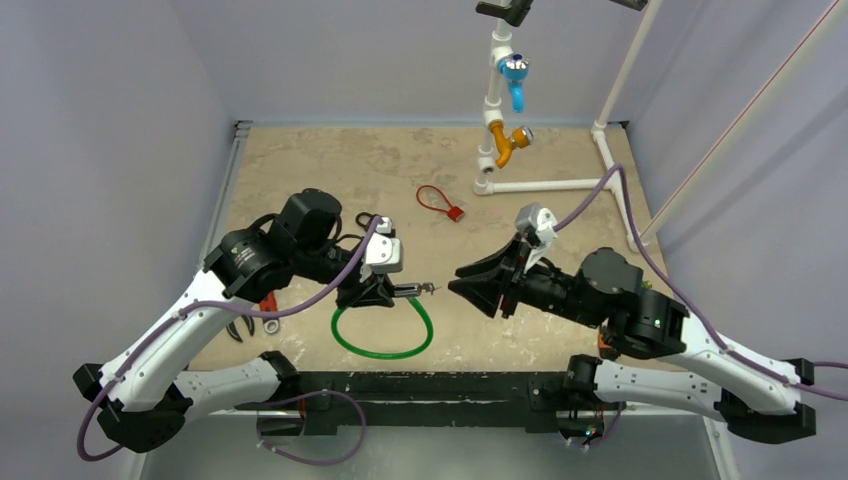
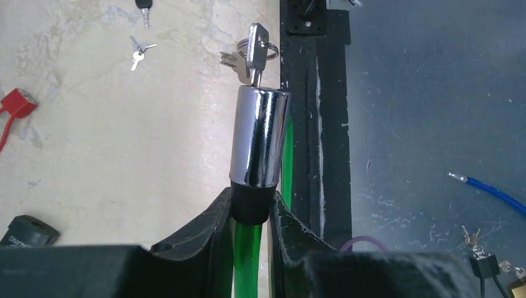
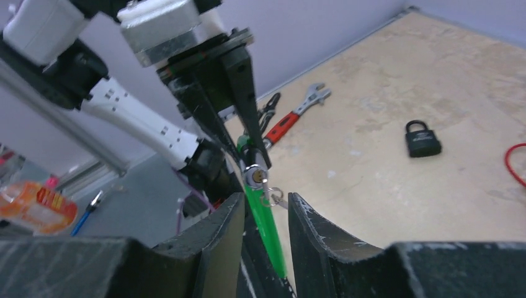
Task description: Unlock with the key
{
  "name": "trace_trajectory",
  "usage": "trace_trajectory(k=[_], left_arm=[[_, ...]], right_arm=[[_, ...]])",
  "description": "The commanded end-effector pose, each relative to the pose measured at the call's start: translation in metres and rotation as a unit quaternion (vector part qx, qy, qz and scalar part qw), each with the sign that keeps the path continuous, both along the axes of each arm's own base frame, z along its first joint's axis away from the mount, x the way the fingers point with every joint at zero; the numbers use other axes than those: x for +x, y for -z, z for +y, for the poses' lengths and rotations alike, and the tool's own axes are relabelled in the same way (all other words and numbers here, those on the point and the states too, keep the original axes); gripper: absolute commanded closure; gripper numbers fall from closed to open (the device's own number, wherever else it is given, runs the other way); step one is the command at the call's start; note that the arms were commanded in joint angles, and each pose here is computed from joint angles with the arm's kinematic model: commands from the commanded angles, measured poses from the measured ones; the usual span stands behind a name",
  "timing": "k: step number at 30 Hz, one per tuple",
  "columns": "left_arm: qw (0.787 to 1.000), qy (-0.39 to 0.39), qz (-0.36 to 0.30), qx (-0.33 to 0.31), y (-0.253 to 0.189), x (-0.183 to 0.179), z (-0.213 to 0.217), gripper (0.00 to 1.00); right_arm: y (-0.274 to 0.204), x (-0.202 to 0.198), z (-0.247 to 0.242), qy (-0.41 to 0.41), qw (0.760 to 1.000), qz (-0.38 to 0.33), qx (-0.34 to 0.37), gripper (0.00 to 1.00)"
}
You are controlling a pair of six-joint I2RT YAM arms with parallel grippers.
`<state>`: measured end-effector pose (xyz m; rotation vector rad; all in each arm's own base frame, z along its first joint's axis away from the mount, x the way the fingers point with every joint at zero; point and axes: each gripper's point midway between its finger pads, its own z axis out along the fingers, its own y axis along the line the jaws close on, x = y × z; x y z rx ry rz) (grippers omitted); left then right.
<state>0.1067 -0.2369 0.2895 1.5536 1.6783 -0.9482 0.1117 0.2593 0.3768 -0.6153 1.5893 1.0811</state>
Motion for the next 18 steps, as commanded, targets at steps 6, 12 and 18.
trace_trajectory(k=[6,12,18], left_arm=[[0.999,0.041,-0.011,-0.033,-0.02,-0.01,-0.005,1.0],[0.998,0.041,-0.009,-0.039,-0.023,-0.01,-0.007,1.0],[0.998,0.047,-0.006,-0.041,-0.025,-0.012,-0.007,1.0]], right_arm=[[0.003,-0.036,0.041,-0.141,0.99,0.009,-0.014,0.77],[0.006,-0.035,0.048,-0.148,0.989,0.009,-0.022,0.9],[0.014,-0.027,0.047,-0.125,0.991,0.012,-0.036,1.0]])
